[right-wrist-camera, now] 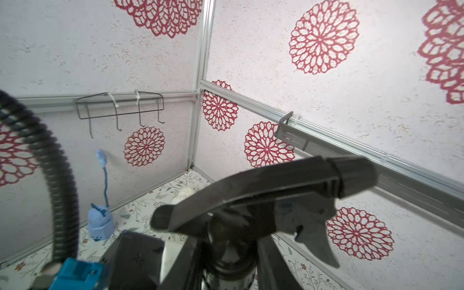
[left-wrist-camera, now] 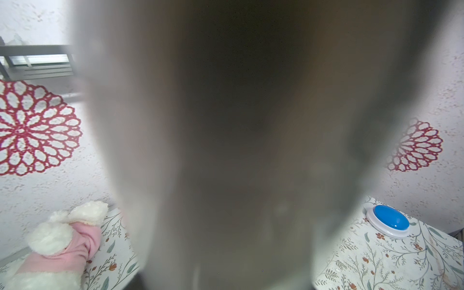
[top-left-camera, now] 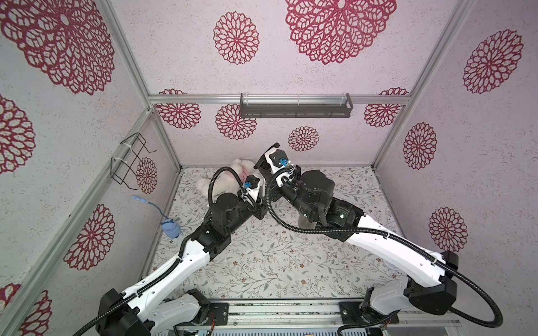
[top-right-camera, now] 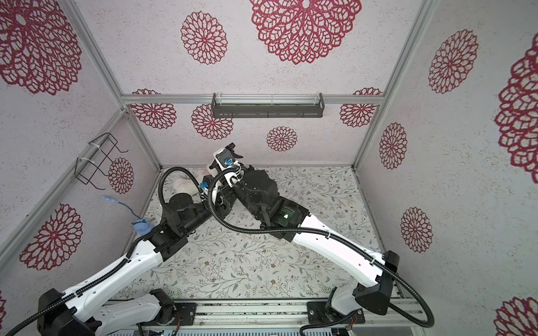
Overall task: Attach spray nozzles to spray bottles
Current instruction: Screw the spray nozzle on the spray bottle.
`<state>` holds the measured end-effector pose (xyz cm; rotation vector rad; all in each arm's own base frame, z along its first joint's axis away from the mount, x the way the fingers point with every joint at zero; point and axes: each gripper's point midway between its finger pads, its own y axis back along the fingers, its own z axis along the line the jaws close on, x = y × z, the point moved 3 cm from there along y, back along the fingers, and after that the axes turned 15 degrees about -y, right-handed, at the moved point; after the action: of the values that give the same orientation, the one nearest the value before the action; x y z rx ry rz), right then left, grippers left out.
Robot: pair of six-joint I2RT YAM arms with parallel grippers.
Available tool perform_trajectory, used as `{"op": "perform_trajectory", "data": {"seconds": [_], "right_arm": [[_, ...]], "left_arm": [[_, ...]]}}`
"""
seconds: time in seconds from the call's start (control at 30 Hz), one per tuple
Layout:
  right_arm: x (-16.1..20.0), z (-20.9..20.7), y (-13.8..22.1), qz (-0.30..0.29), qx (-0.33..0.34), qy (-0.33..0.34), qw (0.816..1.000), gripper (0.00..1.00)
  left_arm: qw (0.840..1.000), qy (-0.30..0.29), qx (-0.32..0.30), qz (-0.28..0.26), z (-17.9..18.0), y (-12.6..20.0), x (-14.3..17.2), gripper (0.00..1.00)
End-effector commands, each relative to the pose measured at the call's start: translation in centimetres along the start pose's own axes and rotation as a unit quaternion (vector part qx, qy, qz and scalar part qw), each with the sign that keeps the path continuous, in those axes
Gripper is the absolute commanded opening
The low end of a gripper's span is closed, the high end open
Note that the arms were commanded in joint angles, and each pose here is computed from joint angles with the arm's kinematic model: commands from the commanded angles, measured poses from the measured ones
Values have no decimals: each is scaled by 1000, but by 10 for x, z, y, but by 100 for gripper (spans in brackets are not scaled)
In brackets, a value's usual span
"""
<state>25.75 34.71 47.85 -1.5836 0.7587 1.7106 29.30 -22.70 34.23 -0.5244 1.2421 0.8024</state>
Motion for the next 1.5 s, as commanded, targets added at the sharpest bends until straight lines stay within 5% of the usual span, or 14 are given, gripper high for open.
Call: {"op": "perform_trajectory", "data": {"seconds": [0.0, 0.17, 0.53, 0.8, 0.93, 1.17, 1.47], "right_arm": [[22, -23, -6, 8, 85, 4, 996, 22], [21, -22, -3, -22, 117, -81, 990, 22], [46, 0, -22, -19, 243, 15, 970, 25], [27, 31, 10, -18, 73, -65, 995, 43], [21, 39, 25, -8, 8, -81, 997, 55], [27, 40, 48, 17, -55, -91, 994, 60], [11, -20, 80, 45, -111, -108, 987, 76]], "left_arm": [[997, -3, -27, -67, 14, 9, -41, 0], [997, 1, -35, -68, 16, 7, -41, 0], [996, 6, -53, -68, 21, 6, -41, 0], [995, 13, -67, -71, 25, 9, -39, 0], [995, 13, -66, -78, 25, 9, -41, 0], [995, 4, -61, -82, 24, 10, -43, 0], [996, -3, -21, -83, 13, 10, -41, 0]]}}
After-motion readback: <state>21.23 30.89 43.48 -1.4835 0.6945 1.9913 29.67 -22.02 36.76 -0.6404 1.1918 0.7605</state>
